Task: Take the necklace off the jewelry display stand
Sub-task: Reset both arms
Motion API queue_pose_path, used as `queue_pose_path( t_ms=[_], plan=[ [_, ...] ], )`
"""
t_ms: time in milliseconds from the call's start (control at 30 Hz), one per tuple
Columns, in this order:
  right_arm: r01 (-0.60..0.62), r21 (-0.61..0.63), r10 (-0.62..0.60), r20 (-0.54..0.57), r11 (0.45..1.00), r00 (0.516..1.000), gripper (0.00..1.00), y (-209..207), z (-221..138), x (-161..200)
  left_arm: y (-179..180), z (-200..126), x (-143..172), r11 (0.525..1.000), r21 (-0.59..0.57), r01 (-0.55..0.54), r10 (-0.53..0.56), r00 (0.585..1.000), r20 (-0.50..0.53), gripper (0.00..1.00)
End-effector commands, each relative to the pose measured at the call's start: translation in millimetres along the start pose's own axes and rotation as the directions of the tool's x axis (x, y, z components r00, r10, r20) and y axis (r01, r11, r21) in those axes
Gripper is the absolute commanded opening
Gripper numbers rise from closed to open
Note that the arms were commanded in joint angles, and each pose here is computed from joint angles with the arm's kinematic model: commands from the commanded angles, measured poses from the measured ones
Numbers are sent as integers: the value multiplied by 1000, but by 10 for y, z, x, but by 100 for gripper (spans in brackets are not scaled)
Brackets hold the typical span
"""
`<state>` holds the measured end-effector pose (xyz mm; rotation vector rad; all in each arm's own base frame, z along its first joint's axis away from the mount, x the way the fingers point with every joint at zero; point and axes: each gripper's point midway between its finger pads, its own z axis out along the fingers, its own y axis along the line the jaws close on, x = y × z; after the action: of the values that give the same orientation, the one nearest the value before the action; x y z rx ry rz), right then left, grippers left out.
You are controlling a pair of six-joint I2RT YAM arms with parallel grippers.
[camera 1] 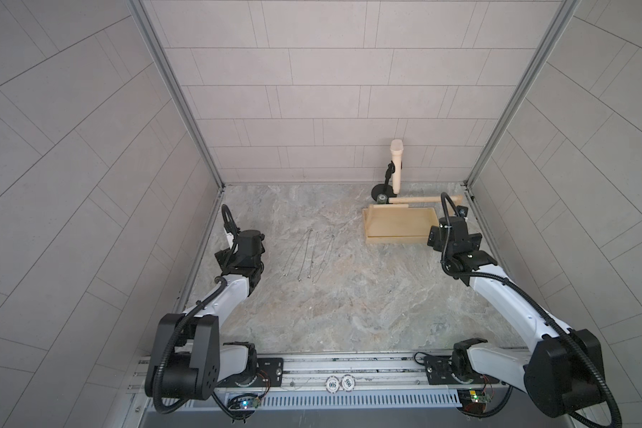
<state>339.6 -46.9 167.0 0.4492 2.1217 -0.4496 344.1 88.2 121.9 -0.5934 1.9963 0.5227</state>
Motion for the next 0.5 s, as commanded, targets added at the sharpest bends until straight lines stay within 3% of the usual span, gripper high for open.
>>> queue_pose_path(
  t_ms=[0,133,267,367,467],
  plan=[
    [-12,107,6,57,994,998,100,-142,136,102,97,99,-104,997,-74,-13,19,996,88,100],
    [0,149,-12,82,989,997,100,-165,291,412,-2,191,9,998,-41,-39,41,998,50,100],
    [-52,152,28,153,987,988,100,-140,296,349,-74,245,-9,1000,25,2,-4,996,88,100],
    [-114,141,81,220,983,972,100,-129,312,265,-211,287,8,996,75,-51,49,998,36,100],
    [-149,91,121,259,985,958,100,-39,338,213,-425,165,14,973,210,-100,83,993,86,100]
  ],
)
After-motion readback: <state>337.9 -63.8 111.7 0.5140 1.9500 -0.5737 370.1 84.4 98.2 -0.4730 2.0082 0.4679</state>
